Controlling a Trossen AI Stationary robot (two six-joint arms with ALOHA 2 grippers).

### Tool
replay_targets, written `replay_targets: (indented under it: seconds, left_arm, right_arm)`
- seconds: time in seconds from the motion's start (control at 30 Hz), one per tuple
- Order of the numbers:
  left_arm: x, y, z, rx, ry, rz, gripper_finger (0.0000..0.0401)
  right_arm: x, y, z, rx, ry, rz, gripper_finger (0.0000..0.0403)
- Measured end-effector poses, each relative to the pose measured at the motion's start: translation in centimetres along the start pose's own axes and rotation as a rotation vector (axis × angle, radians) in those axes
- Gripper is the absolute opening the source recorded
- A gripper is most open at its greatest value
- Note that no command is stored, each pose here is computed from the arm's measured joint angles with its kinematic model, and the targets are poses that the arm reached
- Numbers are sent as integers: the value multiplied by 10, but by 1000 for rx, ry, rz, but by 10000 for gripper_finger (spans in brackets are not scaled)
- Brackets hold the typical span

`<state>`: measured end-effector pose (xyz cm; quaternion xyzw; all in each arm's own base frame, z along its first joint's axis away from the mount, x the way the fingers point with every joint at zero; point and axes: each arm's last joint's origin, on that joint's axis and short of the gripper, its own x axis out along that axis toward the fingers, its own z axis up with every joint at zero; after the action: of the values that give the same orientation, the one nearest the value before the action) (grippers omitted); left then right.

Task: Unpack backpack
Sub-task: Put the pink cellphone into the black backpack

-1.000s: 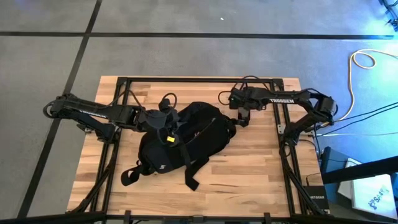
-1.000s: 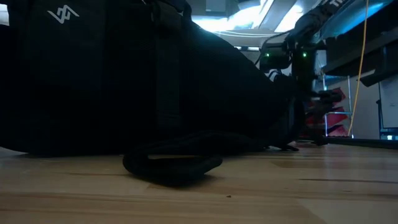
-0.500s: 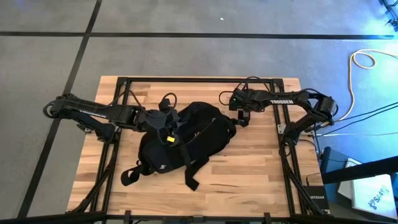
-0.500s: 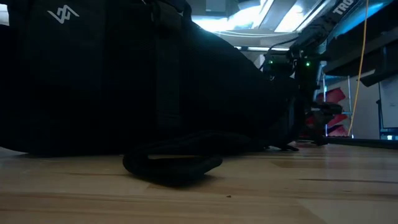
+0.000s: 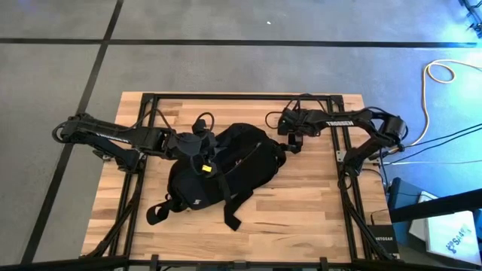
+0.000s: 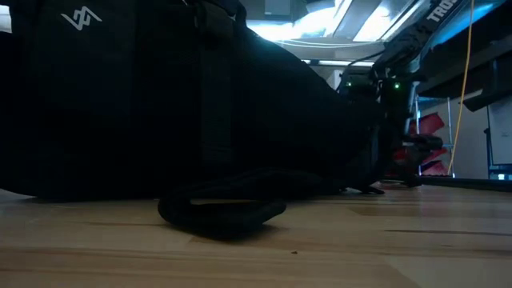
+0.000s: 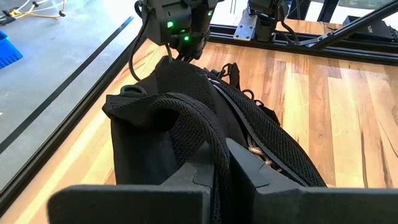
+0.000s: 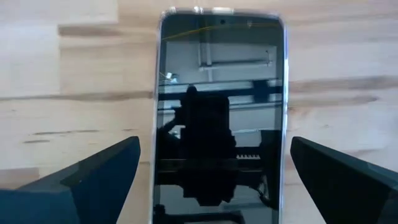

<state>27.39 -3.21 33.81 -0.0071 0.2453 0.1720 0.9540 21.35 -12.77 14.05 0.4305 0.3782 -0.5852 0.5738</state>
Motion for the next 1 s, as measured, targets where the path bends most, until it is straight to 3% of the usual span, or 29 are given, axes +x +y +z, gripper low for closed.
replay_targets:
  seconds: [0.47,0.8,1.0]
  left_arm:
    - [0,0,0,0,0,0,5]
    - [0,0,0,0,0,0,5]
    - [0,0,0,0,0,1,5]
  right_arm:
    - [12,5,-2,-1,18,-1,392]
    - [12,6,-2,22,27,6,335]
    - [12,6,-2,33,32,10,351]
